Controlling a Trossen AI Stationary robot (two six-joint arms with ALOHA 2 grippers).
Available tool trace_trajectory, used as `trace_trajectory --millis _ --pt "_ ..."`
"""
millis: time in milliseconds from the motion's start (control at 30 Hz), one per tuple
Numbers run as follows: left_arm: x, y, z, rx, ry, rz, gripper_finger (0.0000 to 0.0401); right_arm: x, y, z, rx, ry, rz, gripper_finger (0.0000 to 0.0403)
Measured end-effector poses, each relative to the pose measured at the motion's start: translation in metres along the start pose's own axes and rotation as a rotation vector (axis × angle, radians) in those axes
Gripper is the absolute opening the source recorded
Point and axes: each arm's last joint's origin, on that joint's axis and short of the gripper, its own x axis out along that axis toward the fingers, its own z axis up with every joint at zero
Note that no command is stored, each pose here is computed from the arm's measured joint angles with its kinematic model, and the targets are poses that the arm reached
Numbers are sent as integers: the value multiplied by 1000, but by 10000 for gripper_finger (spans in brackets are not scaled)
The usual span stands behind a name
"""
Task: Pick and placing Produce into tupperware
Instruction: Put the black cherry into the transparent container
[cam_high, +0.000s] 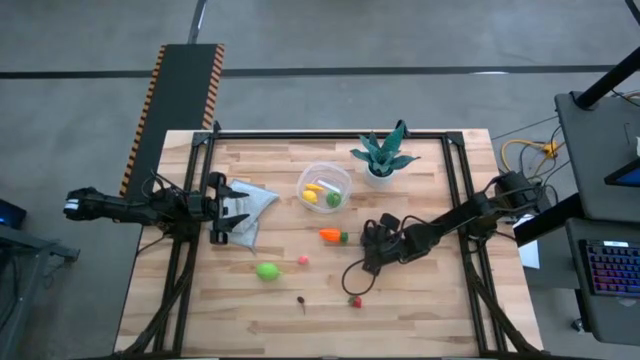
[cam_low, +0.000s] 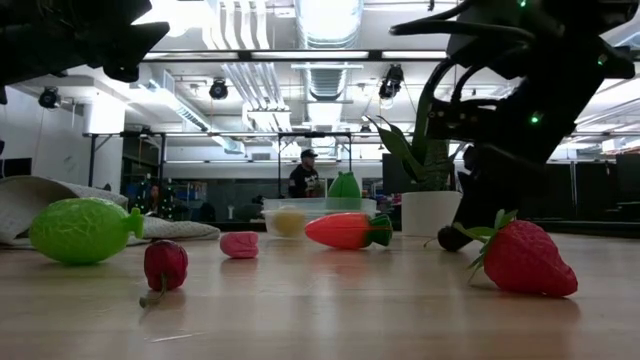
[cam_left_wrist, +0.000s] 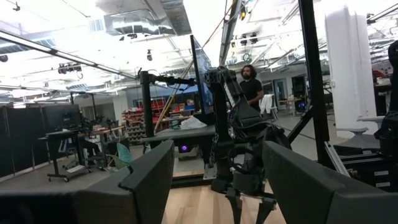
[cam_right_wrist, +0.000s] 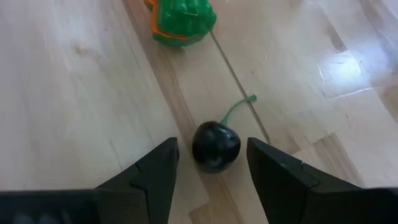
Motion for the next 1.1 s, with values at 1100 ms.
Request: trace_trajectory --millis 1100 --pt "0 0 0 1 1 1 231 2 -6 5 30 4 -9 87"
